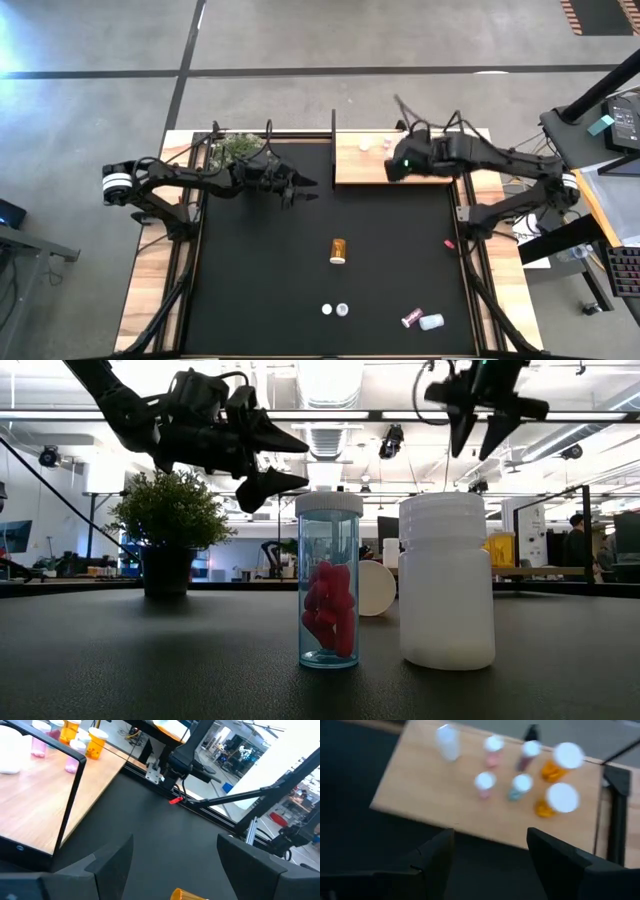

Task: Pick and place medicine bottles onto shelf by color
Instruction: Put the blue pill bottle on the shelf aligned with the other blue pill bottles

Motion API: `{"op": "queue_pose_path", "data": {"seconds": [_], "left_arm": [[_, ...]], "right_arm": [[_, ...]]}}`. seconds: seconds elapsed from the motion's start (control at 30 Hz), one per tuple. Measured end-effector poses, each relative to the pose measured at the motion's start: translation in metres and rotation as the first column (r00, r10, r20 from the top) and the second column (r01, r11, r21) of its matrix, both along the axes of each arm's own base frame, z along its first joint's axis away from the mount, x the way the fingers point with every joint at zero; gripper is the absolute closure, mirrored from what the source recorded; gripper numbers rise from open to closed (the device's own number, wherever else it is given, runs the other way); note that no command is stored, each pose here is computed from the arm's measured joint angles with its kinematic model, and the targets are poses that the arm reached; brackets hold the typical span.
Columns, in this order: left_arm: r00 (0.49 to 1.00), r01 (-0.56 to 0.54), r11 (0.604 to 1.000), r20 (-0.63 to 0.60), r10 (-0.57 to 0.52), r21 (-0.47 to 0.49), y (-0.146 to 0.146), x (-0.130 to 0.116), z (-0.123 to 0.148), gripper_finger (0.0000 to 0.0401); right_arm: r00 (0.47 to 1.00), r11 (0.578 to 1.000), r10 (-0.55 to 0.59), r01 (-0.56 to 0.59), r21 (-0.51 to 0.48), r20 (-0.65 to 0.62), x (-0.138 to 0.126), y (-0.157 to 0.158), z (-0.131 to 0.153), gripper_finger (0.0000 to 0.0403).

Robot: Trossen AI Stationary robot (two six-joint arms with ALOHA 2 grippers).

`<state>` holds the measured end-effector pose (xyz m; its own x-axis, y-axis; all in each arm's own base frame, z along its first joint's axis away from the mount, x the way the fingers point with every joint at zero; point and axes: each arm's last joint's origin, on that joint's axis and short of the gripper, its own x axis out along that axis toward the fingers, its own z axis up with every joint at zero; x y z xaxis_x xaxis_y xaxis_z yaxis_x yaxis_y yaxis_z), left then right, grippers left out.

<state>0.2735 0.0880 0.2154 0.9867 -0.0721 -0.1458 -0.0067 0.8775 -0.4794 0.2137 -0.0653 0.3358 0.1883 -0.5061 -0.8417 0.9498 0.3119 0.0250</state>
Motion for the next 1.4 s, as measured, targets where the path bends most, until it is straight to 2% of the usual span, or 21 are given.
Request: {"op": "queue_pose_path", "data": {"seconds": [0.17,0.33,0.53,0.6,0.7,0.83,0.9,1.0,1.17,1.27,1.4], "left_arm": [[1.0,0.013,0.997,-0.004,-0.013,-0.076,-0.002,0.0,0.0,0.0129],[1.0,0.021,0.988,-0.008,-0.023,-0.151,-0.007,0.002,0.0,0.0129],[0.996,0.077,0.961,-0.021,-0.086,-0.265,-0.029,0.007,0.0,0.0129],[0.992,0.107,0.945,-0.025,-0.12,-0.308,-0.04,0.01,0.0,0.0129],[0.984,0.151,0.918,-0.032,-0.175,-0.367,-0.057,0.012,0.0,0.0129],[0.973,0.187,0.881,-0.043,-0.227,-0.435,-0.082,0.014,0.0,0.0129],[0.972,0.186,0.876,-0.048,-0.231,-0.445,-0.097,0.014,0.0,0.0129],[0.97,0.199,0.887,-0.048,-0.24,-0.416,-0.122,0.013,0.0,0.0129],[0.963,0.25,0.931,-0.031,-0.268,-0.265,-0.157,0.007,0.0,0.0129],[0.973,0.222,0.958,-0.024,-0.23,-0.181,-0.17,0.004,0.0,0.0129],[0.977,0.213,0.975,-0.013,-0.214,-0.059,-0.182,0.0,0.0,0.0129]], "right_arm": [[0.971,0.971,0.237,-0.238,-0.013,-0.043,0.009,0.037,-0.001,0.0165],[0.902,0.905,0.423,-0.426,-0.02,-0.085,0.01,0.067,-0.001,0.0171],[0.793,0.798,0.602,-0.597,0.078,-0.095,0.005,0.1,-0.003,0.0172],[0.748,0.756,0.654,-0.644,0.114,-0.111,0.0,0.111,-0.005,0.0172],[0.65,0.663,0.748,-0.727,0.178,-0.133,-0.007,0.127,-0.007,0.0172],[0.532,0.553,0.833,-0.812,0.186,-0.152,-0.013,0.144,-0.008,0.0172],[0.482,0.507,0.86,-0.842,0.184,-0.166,-0.016,0.15,-0.008,0.0172],[0.435,0.464,0.883,-0.866,0.186,-0.178,-0.019,0.156,-0.01,0.0172],[0.398,0.432,0.894,-0.888,0.157,-0.208,-0.022,0.163,-0.012,0.0172],[0.418,0.447,0.877,-0.891,0.079,-0.237,-0.02,0.164,-0.012,0.0172],[0.447,0.456,0.874,-0.89,0.002,-0.189,-0.012,0.167,-0.013,0.0172]]}}
